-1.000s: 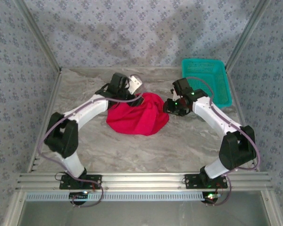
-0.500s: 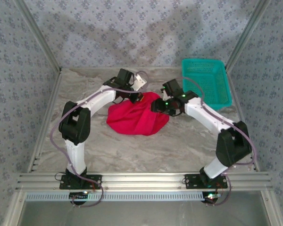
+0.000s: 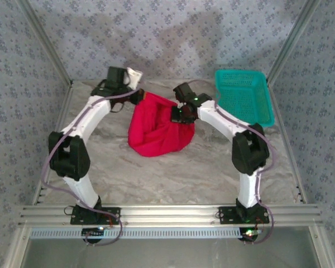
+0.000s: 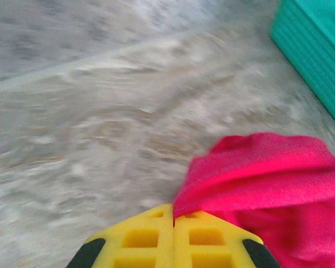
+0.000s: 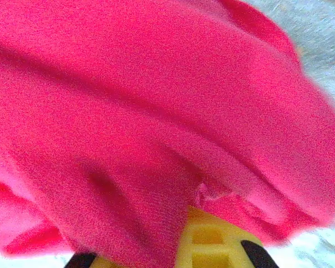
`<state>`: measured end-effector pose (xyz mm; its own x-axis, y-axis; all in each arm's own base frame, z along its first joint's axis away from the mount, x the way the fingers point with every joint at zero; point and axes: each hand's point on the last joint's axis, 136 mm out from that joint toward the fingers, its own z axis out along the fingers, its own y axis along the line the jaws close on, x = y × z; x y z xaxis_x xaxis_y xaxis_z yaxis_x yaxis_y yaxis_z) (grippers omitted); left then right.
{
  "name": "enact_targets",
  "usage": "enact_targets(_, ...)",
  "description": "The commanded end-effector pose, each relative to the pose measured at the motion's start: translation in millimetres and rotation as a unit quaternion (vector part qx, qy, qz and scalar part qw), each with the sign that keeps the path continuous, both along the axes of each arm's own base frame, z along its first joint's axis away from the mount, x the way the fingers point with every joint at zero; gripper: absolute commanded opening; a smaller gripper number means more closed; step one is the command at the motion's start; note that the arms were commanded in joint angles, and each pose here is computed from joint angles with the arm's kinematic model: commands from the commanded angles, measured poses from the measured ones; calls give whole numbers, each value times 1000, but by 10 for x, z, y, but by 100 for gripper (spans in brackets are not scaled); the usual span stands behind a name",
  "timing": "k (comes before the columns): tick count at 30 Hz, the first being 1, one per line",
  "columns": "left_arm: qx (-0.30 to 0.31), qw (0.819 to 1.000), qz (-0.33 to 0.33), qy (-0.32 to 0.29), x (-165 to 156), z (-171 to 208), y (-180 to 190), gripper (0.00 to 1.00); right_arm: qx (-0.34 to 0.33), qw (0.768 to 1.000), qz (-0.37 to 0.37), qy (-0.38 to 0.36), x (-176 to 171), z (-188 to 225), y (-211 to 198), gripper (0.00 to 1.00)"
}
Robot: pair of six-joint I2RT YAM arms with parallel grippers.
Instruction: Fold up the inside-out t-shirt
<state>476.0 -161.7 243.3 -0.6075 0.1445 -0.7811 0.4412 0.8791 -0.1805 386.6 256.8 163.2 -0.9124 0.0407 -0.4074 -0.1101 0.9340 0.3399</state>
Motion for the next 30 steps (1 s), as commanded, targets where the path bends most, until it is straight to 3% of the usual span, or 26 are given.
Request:
enact_targets(1, -31, 984, 177, 16, 99, 8, 979, 0, -20, 997, -61, -32, -431, 440, -930, 0)
enact_targets(3, -39, 973, 228, 23, 34, -44, 1282, 0, -9, 991, -131, -30, -617, 346, -1414, 0)
enact_targets(6, -49, 967, 250, 30, -81, -152, 1352, 0, -3, 979, -202, -9, -883, -58, -1809, 0)
enact_targets(10, -74, 965, 240, 71, -232, -444, 1115, 0, 15, 976, -217, 32, -935, -533, -1772, 0)
enact_targets(11, -72, 967, 234, 75, -267, -502, 1041, 0, 17, 977, -210, 46, -942, -617, -1716, 4)
enact_targets(14, -63, 971, 214, 88, -385, -694, 823, 0, -20, 980, -188, 61, -947, -655, -1616, 49)
enact_targets(16, -57, 972, 207, 98, -464, -784, 722, 0, -59, 982, -176, 33, -917, -470, -1576, 66)
enact_targets(17, -56, 972, 203, 100, -488, -805, 682, 0, -72, 982, -173, 20, -897, -378, -1556, 69)
enact_targets(22, -51, 975, 189, 108, -553, -856, 548, 0, -78, 990, -117, -32, -812, -69, -1094, 67)
enact_targets(30, -34, 976, 187, 111, -603, -853, 576, 0, -83, 996, 15, 14, -773, -470, -91, 61)
